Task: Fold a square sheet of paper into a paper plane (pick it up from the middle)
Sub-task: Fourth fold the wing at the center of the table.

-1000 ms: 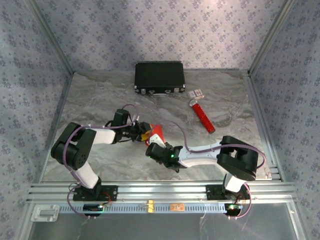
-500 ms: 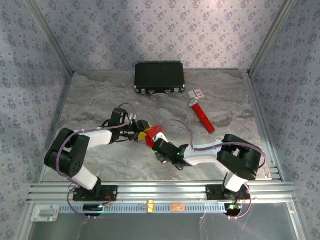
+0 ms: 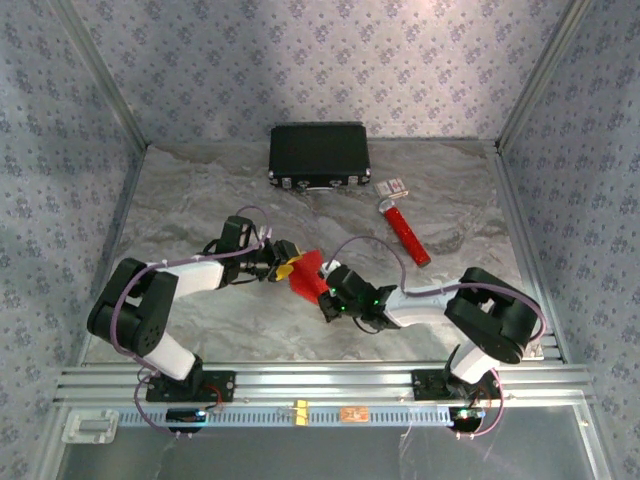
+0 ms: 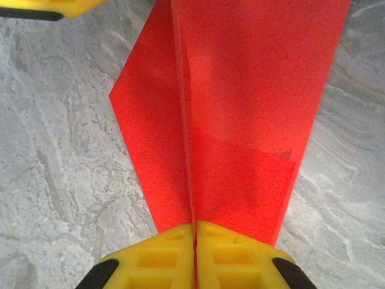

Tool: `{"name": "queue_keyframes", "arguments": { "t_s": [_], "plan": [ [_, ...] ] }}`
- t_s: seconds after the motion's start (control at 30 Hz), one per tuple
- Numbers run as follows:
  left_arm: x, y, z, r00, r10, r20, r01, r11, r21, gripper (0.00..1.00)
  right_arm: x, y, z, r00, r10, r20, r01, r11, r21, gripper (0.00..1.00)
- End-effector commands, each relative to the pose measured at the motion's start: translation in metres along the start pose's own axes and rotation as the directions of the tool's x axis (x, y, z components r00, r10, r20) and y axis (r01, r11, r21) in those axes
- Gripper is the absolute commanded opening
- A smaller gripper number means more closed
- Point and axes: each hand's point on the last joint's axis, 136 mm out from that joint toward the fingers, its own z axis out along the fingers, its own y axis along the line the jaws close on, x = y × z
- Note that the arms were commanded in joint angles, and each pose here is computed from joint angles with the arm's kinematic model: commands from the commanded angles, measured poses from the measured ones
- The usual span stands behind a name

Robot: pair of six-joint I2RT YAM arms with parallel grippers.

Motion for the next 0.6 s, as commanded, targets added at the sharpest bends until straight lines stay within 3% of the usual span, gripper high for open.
{"name": "queue_keyframes", "arguments": {
  "t_s": [0.0,0.27,0.57],
  "plan": [
    [0.001,0.003,-0.005,1.0,0.008,0.016,-0.008,1.0,-0.006,0.44,-0.006,0.016,-0.003,0.998,0.059,0.011,-0.057,0.988,-0.142,0.09],
    [0.008,0.007,-0.001,1.0,0.014,-0.018,-0.014,1.0,-0.002,0.19,-0.01,0.017,0.0,0.985,0.171,-0.005,-0.167,0.952,-0.256,0.08],
    [0.021,0.022,0.016,0.997,-0.001,-0.077,-0.001,1.0,-0.028,0.12,-0.009,0.01,0.004,0.961,0.278,-0.007,-0.266,0.912,-0.311,0.07]
  ]
}}
